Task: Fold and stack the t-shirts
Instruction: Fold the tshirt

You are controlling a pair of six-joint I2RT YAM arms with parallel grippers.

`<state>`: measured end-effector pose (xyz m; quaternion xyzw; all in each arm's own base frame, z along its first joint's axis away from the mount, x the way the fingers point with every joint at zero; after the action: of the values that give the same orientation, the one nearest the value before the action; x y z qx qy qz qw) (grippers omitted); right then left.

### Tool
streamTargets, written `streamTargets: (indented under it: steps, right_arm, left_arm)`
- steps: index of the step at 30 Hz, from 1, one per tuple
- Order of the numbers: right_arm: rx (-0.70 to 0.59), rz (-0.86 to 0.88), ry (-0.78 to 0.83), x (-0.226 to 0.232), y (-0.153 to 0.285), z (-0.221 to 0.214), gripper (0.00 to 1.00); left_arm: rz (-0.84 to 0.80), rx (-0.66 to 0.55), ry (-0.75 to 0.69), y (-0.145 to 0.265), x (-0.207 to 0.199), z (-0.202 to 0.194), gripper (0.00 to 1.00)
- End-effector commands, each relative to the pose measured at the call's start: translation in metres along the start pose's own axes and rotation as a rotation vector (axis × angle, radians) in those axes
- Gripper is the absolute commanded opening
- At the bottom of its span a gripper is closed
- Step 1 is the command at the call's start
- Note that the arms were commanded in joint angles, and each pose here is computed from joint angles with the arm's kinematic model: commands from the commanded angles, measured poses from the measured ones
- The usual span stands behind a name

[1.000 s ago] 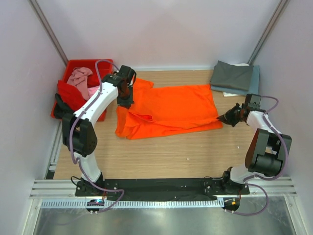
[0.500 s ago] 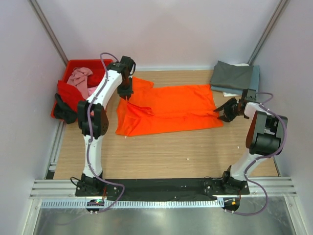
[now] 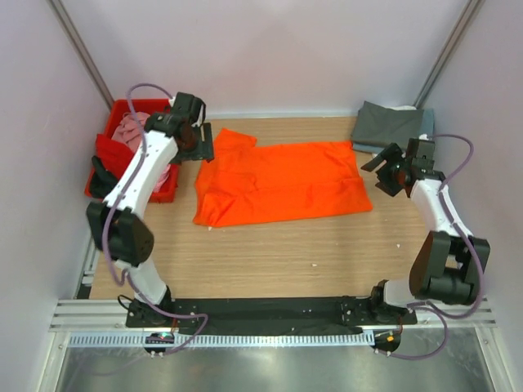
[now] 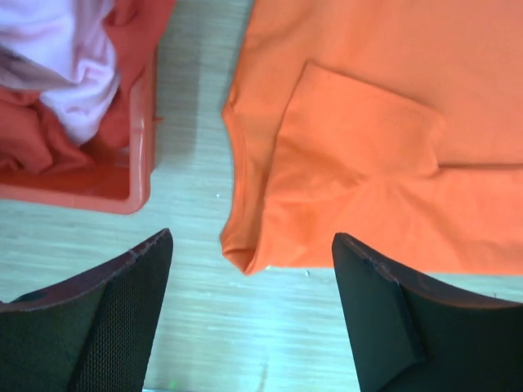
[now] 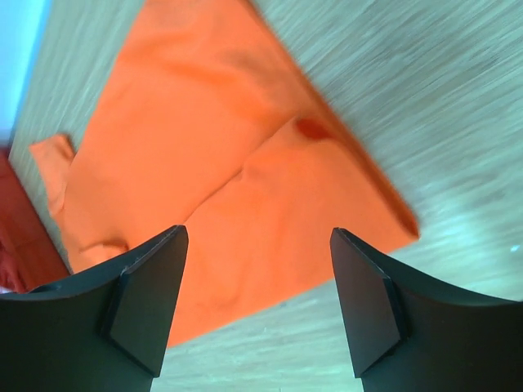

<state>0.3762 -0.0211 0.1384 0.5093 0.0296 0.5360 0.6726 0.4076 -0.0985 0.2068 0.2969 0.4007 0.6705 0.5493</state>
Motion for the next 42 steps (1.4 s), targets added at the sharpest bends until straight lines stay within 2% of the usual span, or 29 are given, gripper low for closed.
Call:
streamTargets:
  steps: [1, 2, 3, 6, 9, 15, 19, 23, 30, 32, 35, 36, 38, 42]
  right_arm:
    - [-0.039, 0.027, 0.115, 0.021, 0.011, -0.023, 0.77]
    - [-0.021, 0.050, 0.133, 0.027, 0.008, -0.032, 0.77]
    - [-0.005, 0.074, 0.153, 0.033, 0.003, -0.039, 0.76]
    - [0.076, 0.142, 0.198, 0.049, -0.014, -0.061, 0.74]
    - [0.116, 0.152, 0.213, 0.049, -0.029, -0.068, 0.73]
    - [0.188, 0.084, 0.223, 0.027, -0.048, -0.086, 0.72]
    - [0.195, 0.058, 0.232, 0.018, -0.050, -0.091, 0.72]
    - [0.205, 0.058, 0.241, 0.018, -0.051, -0.092, 0.72]
    - [0.199, 0.067, 0.229, 0.021, -0.055, -0.089, 0.72]
    - [0.206, 0.050, 0.231, 0.017, -0.059, -0.091, 0.72]
    - [0.227, 0.015, 0.229, 0.005, -0.066, -0.099, 0.71]
    - [0.248, -0.001, 0.224, -0.001, -0.066, -0.106, 0.71]
    - [0.260, -0.058, 0.216, -0.017, -0.065, -0.115, 0.71]
    - [0.245, -0.166, 0.190, -0.043, -0.056, -0.126, 0.73]
  left_arm:
    - [-0.092, -0.082, 0.096, 0.019, 0.001, -0.020, 0.80]
    - [-0.141, -0.113, 0.116, 0.018, -0.007, -0.020, 0.80]
    - [-0.172, -0.071, 0.124, 0.012, -0.007, -0.043, 0.79]
    - [-0.244, -0.058, 0.171, 0.000, -0.019, -0.060, 0.77]
    - [-0.206, 0.007, 0.185, -0.023, -0.012, -0.092, 0.75]
    - [-0.141, 0.039, 0.198, -0.044, 0.010, -0.131, 0.75]
    - [-0.141, 0.002, 0.232, -0.049, 0.018, -0.143, 0.71]
    - [-0.209, -0.132, 0.266, -0.054, 0.017, -0.139, 0.68]
    - [-0.215, -0.147, 0.229, -0.078, 0.019, -0.152, 0.62]
    - [-0.219, -0.143, 0.218, -0.084, 0.017, -0.154, 0.56]
    - [-0.230, -0.136, 0.209, -0.086, 0.015, -0.154, 0.40]
    - [-0.236, -0.132, 0.208, -0.085, 0.014, -0.156, 0.28]
    - [-0.246, -0.115, 0.212, -0.082, 0.013, -0.159, 0.12]
    - [-0.238, -0.047, 0.260, -0.070, 0.014, -0.167, 0.02]
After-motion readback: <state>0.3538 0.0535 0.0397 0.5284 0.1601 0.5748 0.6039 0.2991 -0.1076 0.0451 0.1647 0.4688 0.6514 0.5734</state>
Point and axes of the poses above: each gripper's point midway between its finger pads, its own y axis back along the fingers, its own x axis along the line the jaws close on, z = x × y, the point moved 1 cm from there along y, back along the fingers, and after that the axes turned 8 degrees about y, right-handed, at the moved point
